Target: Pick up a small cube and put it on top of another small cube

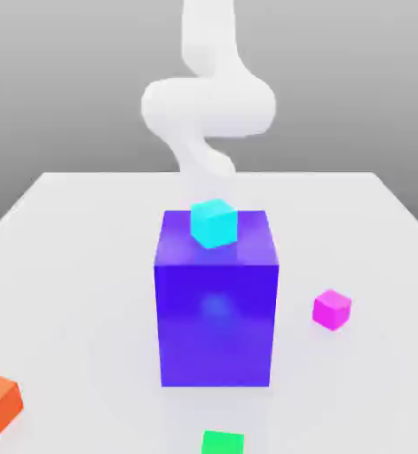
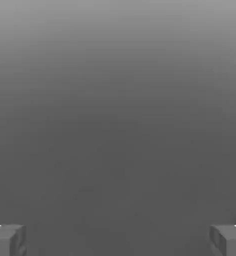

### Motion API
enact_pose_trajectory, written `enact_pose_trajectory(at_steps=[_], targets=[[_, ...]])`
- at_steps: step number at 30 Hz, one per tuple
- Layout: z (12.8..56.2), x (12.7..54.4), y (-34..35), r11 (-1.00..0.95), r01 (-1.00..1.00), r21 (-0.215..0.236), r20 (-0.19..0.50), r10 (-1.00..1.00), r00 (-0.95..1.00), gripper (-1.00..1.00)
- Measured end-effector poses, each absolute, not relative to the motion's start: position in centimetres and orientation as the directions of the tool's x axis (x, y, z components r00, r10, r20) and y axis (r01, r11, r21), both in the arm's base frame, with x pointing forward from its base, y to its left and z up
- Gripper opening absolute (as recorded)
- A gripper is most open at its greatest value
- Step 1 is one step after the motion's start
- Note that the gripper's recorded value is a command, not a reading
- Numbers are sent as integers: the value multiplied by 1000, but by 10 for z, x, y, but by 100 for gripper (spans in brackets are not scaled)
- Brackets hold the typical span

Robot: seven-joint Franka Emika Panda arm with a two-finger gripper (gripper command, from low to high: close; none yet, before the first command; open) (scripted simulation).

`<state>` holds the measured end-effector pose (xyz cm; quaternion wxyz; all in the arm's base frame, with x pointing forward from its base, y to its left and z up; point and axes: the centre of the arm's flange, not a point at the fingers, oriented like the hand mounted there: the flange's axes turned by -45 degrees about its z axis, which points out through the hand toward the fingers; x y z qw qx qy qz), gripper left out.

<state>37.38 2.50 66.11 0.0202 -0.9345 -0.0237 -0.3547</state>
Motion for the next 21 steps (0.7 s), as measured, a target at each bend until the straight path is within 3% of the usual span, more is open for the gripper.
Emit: enact_pose_trajectory(at_steps=[5,10,15,21], targets=[[550,404,89,-979,199,-37,538,149,830,0],[442,394,152,-943,329,-41,406,285,868,0],[341,350,201,-891,453,-34,265,429,864,0],[236,268,227,-806,592,-14,90,589,803,0]])
